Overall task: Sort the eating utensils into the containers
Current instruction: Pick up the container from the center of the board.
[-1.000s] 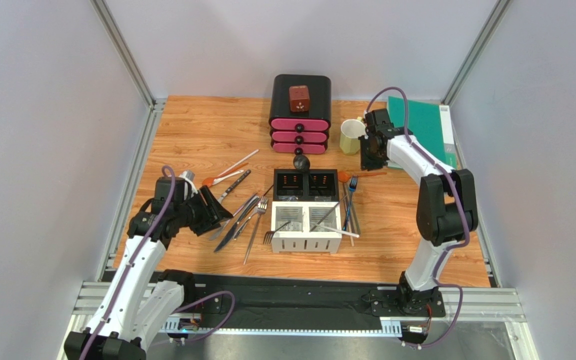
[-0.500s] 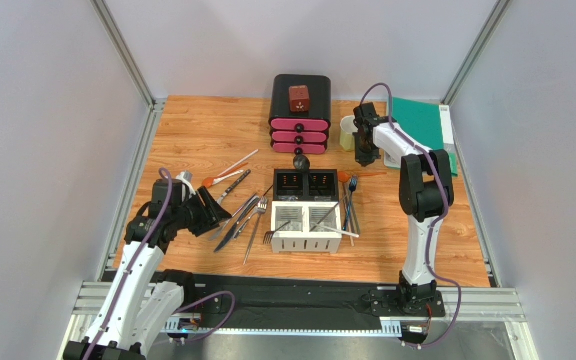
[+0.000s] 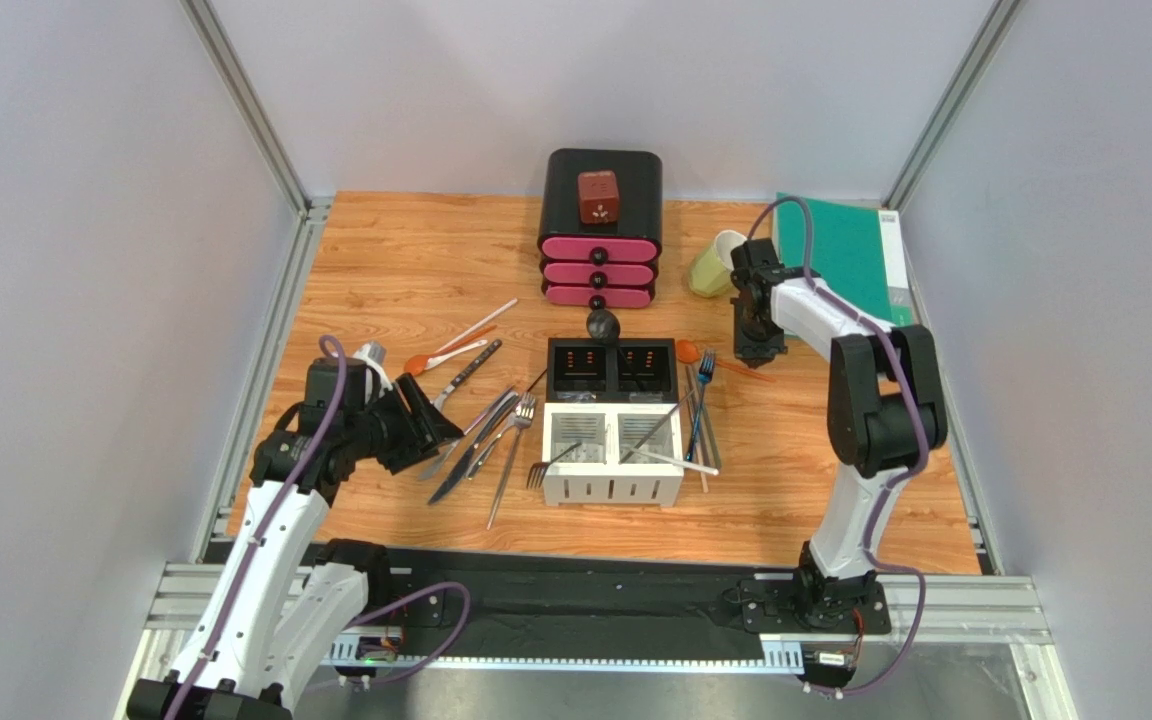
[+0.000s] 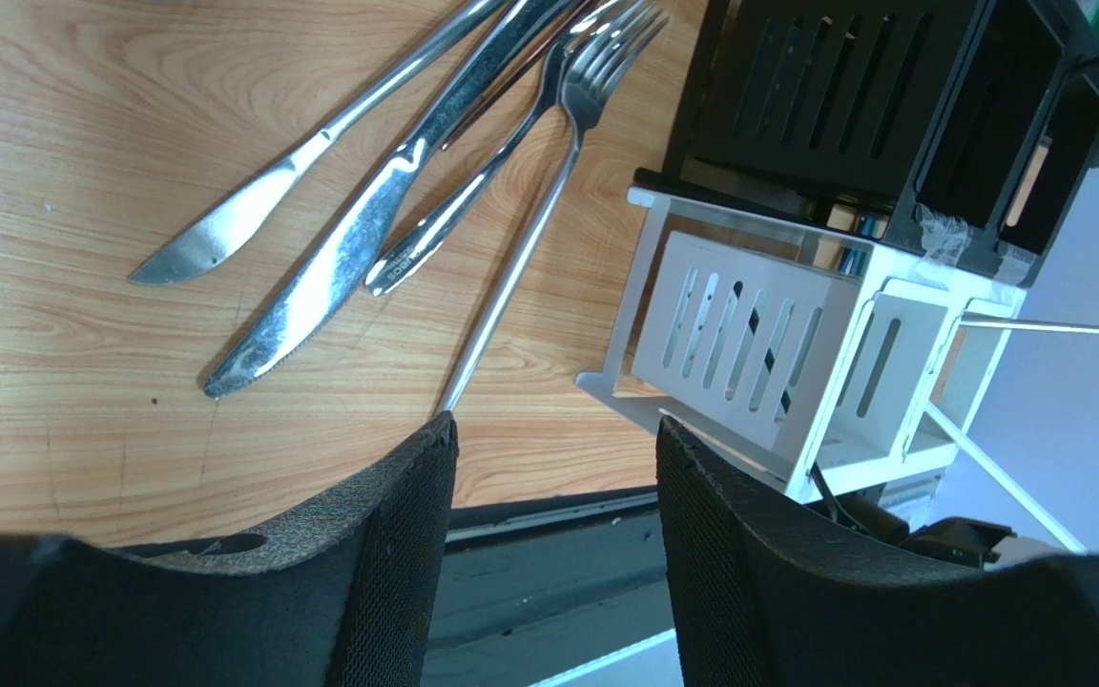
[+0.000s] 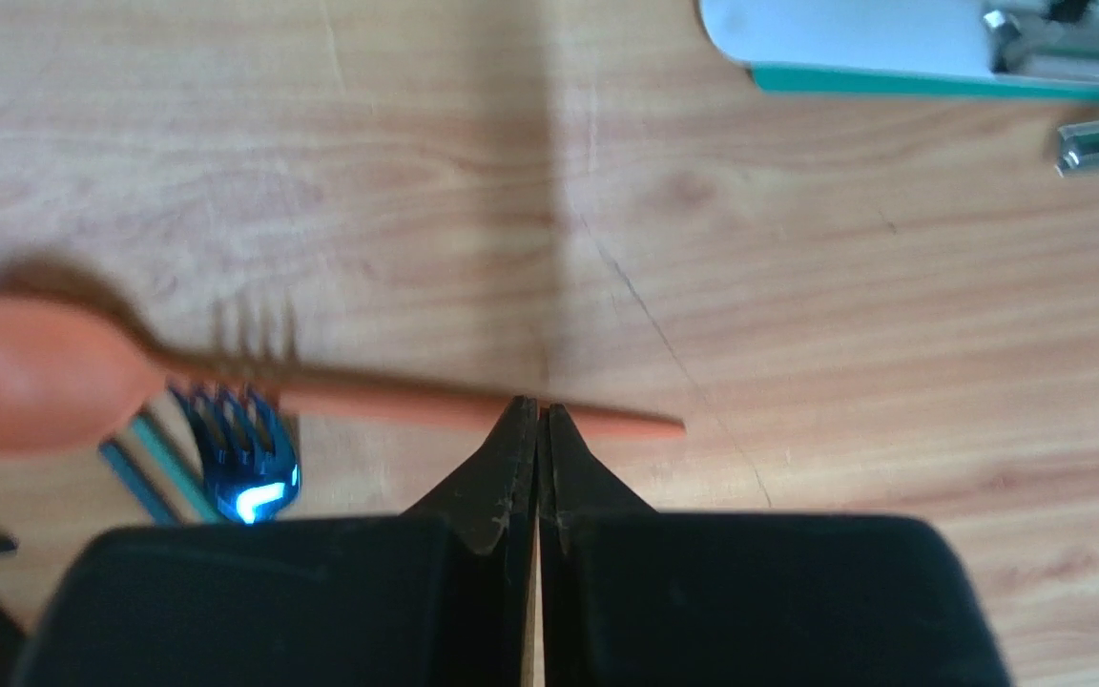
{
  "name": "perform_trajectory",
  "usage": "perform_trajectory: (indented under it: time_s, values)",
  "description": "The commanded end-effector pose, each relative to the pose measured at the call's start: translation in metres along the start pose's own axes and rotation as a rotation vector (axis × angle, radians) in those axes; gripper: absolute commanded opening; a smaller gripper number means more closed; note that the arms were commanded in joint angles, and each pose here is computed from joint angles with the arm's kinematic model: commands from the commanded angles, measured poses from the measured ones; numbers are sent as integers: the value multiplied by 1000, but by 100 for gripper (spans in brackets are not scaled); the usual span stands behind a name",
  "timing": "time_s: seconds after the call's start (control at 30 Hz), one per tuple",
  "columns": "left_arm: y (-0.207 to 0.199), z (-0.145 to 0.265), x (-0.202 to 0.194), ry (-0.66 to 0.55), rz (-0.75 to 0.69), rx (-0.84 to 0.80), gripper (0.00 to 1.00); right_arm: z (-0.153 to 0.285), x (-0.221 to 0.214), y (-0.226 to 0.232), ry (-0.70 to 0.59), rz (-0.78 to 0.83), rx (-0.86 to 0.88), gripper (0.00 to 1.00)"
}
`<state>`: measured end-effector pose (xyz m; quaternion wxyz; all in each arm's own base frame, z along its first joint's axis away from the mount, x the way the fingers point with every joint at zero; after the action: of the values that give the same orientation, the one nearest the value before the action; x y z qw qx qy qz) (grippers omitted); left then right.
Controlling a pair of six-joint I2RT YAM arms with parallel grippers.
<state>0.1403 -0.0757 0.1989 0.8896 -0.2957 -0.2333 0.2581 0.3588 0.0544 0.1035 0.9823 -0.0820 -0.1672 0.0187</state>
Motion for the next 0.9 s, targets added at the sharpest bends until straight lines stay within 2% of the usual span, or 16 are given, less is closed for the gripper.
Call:
perform_trajectory:
  time_s: [0.0, 0.27, 0.5, 0.57, 0.6, 0.67, 0.7, 0.73, 0.87]
  values:
    - [-9, 8, 5, -29, -50, -34, 59, 45, 25, -5, -249, -75, 34, 0]
    - [-7, 11, 2, -35, -50, -31, 59, 46, 38, -2, -260, -73, 50, 0]
    - [-5, 12, 0, -40, -40, -30, 60, 58, 61, 0, -321, -103, 71, 0]
    - [-4, 13, -1, -40, -39, -30, 60, 67, 70, -2, -356, -133, 73, 8]
    - [-5, 13, -1, -40, -35, -30, 60, 71, 73, -2, -371, -137, 73, 22]
    - [-4, 13, -1, -41, -35, -29, 60, 79, 84, -4, -407, -149, 76, 37]
    - [-4, 12, -1, -42, -34, -30, 60, 80, 86, -5, -405, -149, 71, 51]
    - [-4, 12, -1, -43, -35, -31, 60, 81, 90, -7, -415, -156, 64, 59]
    - [-4, 11, 0, -46, -30, -28, 60, 70, 110, -16, -414, -191, 53, 63]
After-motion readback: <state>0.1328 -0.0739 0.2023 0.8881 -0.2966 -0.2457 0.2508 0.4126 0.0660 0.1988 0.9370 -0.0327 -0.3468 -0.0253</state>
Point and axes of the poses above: each gripper's point midway between its finger pads, its own z axis back along the fingers, its own y axis along the line the jaws close on, x = y × z, the point moved 8 cm from there along z, back along the fingers, and after that the axes turned 7 degrees about z, right-handed, at the moved point
